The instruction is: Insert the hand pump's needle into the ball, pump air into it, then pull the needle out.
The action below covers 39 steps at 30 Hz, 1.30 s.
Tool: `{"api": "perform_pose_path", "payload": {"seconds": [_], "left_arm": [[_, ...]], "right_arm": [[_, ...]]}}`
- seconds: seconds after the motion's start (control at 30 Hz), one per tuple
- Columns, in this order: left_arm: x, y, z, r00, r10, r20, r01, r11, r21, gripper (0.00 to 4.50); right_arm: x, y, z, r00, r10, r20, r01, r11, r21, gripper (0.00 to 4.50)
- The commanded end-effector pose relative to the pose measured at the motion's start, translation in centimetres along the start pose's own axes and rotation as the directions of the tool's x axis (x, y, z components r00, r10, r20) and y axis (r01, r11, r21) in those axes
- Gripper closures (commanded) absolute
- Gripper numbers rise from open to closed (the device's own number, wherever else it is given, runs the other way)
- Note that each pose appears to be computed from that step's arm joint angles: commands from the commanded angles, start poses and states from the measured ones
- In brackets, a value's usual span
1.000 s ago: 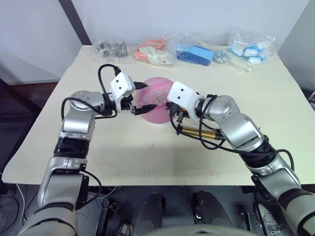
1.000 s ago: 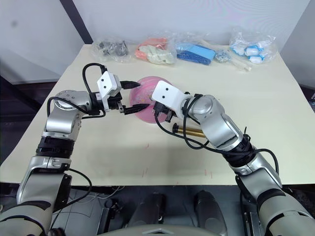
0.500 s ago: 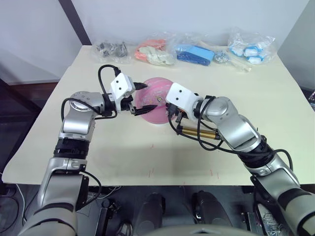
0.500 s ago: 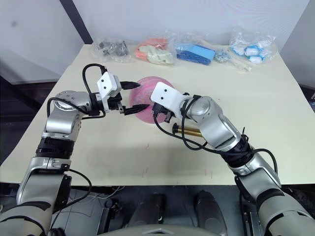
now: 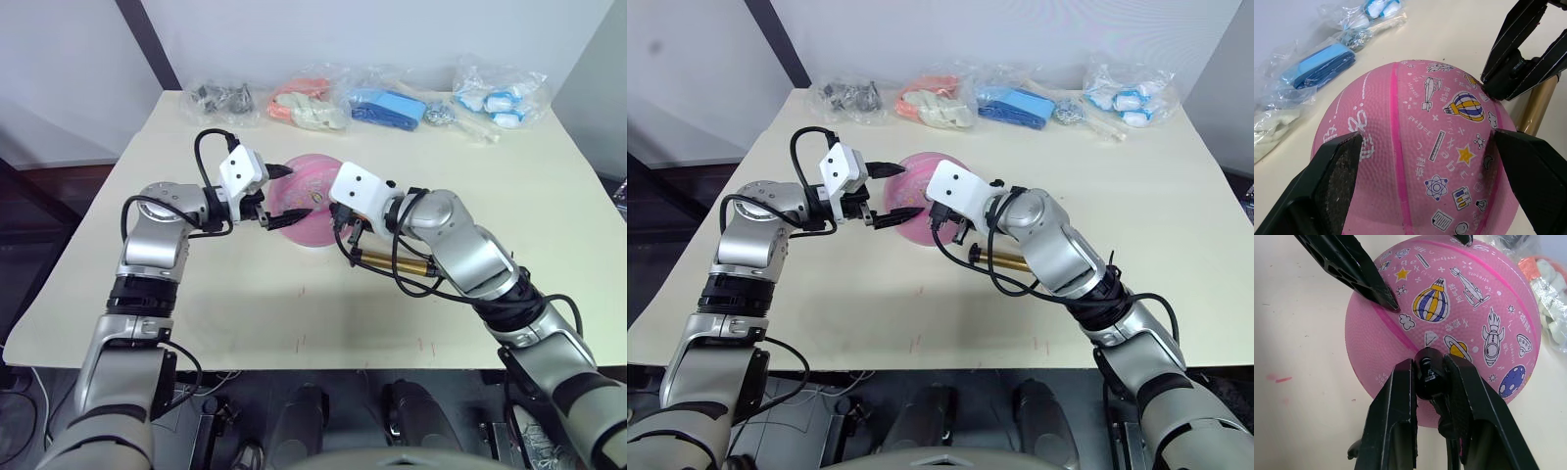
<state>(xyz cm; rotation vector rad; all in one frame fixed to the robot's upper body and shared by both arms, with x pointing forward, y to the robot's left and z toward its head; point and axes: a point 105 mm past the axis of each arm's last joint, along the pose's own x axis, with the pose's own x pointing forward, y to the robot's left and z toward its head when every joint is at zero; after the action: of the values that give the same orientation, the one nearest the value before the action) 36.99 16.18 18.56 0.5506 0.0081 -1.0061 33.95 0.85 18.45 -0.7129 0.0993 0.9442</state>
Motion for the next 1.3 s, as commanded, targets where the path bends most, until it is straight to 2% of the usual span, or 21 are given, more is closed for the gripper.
{"api": "perform_pose_path", "payload": {"seconds": [0.03, 0.27, 0.97, 1.3], "left_arm": [[1.0, -1.5, -2.1, 0.996, -0.049, -0.074, 0.045, 0.998, -0.051, 0.00], [1.2, -1.5, -2.9, 0.993, -0.032, -0.111, 0.026, 0.998, -0.053, 0.00], [1.6, -1.2, -4.0, 0.987, -0.015, -0.159, 0.007, 0.999, -0.049, 0.00], [1.6, -1.0, -5.0, 0.977, -0.007, -0.211, -0.001, 0.999, -0.039, 0.00]], "right_arm": [[-0.6, 0.2, 2.2, 0.998, -0.008, 0.060, 0.013, 0.997, -0.076, 4.15], [-1.0, 0.9, 2.9, 0.999, -0.010, 0.052, 0.016, 0.993, -0.121, 4.15], [-3.0, 1.8, 4.1, 0.999, -0.017, 0.043, 0.021, 0.995, -0.094, 4.15], [-3.2, 2.1, 4.2, 0.999, -0.015, 0.040, 0.019, 0.996, -0.091, 4.15]]}}
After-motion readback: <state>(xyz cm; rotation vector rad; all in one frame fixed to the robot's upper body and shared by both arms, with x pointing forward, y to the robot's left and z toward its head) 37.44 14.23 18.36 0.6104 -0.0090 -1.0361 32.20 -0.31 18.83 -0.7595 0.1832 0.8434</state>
